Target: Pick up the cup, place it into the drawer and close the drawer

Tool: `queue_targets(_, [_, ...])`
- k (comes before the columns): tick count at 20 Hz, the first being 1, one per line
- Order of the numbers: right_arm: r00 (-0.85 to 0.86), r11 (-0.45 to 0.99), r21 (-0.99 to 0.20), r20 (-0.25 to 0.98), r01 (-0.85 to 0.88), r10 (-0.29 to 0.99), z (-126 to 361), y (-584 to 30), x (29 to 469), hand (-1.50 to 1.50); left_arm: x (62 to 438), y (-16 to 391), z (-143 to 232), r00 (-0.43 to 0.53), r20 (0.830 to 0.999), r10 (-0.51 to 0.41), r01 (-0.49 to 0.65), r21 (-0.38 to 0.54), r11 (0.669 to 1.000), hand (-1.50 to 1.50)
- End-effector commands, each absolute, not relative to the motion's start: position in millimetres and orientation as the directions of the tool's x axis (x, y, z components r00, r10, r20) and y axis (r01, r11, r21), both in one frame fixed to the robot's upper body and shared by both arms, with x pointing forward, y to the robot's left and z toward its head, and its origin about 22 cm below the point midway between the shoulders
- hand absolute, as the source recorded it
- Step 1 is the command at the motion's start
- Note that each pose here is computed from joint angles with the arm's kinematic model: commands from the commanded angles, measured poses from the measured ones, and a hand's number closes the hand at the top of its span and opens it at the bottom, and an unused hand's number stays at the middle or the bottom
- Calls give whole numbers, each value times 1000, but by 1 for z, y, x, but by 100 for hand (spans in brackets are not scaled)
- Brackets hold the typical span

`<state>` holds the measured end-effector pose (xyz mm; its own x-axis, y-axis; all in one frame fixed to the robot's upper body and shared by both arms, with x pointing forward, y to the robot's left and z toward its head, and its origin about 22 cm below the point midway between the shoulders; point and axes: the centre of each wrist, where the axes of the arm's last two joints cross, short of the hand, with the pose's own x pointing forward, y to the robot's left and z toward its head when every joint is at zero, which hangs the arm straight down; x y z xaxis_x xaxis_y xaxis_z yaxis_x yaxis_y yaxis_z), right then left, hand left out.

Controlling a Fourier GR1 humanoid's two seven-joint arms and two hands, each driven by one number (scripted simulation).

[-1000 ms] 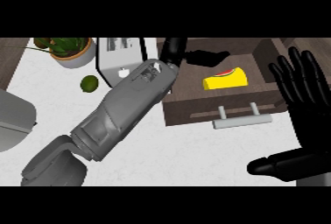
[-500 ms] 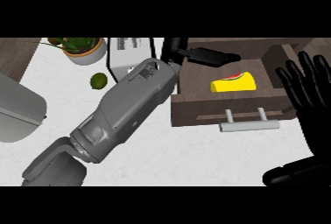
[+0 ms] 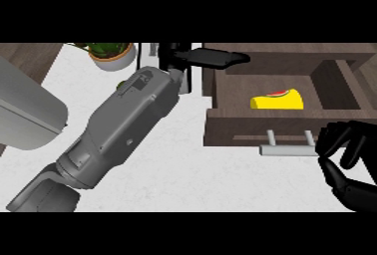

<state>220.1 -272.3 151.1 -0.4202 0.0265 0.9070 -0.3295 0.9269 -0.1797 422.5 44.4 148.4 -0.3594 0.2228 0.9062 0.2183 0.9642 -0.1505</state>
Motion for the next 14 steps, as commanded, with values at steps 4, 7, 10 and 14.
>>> queue_targets(4, [-387, 876, -342, 900, -340, 200, 138, -276, 215, 150, 403, 105, 137, -328, 909, 257, 144, -221, 965, -150])
queue_targets(7, [-389, 851, -416, 877, -321, 282, 146, -283, 215, 150, 390, 145, 134, -337, 913, 230, 121, -201, 972, -150])
queue_targets(10, [-382, 863, -410, 879, -294, 287, 130, -253, 213, 150, 372, 176, 113, -326, 913, 245, 111, -221, 969, -150])
queue_targets(14, [-356, 834, -472, 860, -285, 364, 120, -258, 226, 150, 345, 217, 110, -326, 915, 240, 96, -220, 971, -150])
